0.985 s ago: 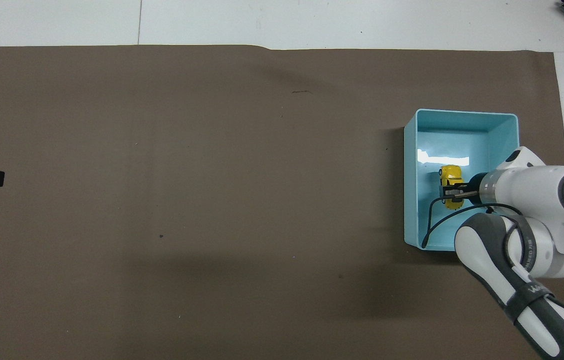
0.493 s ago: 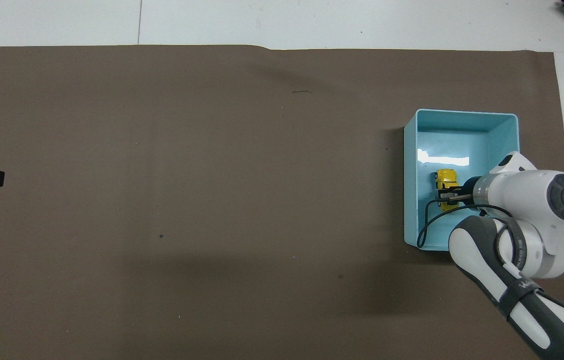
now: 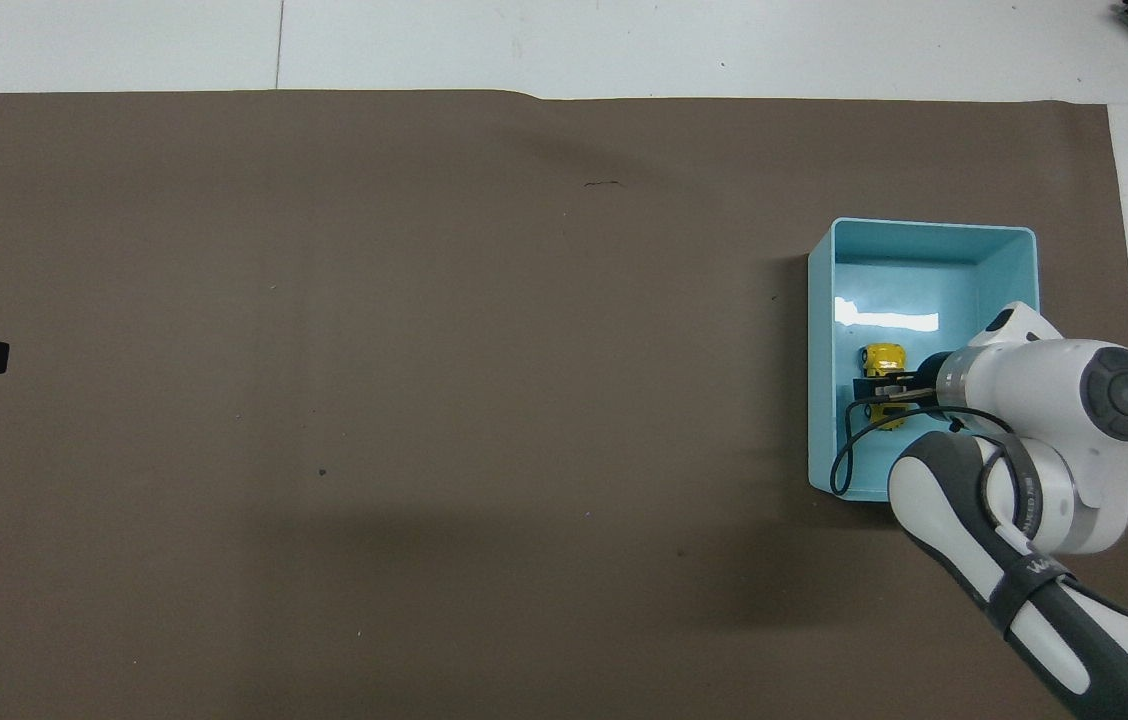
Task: Wind up and store yellow beetle car
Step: 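Lower the car into the bin and open the right gripper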
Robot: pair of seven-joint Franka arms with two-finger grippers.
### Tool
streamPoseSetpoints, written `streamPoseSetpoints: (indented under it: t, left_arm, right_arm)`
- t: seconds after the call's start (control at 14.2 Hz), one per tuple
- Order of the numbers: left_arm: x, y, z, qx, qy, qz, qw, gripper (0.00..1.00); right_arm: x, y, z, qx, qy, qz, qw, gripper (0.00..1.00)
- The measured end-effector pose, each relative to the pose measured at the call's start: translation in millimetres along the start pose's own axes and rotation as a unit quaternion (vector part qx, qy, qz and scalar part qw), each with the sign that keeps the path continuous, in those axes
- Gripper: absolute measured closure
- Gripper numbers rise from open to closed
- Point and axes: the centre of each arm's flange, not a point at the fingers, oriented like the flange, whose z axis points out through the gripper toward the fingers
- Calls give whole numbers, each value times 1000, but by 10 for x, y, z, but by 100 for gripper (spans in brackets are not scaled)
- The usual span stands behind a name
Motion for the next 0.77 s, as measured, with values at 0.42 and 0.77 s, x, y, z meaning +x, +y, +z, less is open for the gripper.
streamPoseSetpoints:
  t: [0.42,0.77]
  left_arm:
    - [0,0,0,0,0,0,1000,0]
    - [0,0,0,0,0,0,1000,0]
  right_arm:
    - [256,11,-458,1,-12,-2,1000,0]
    - [470,40,-864,2,-22,-1,1000,0]
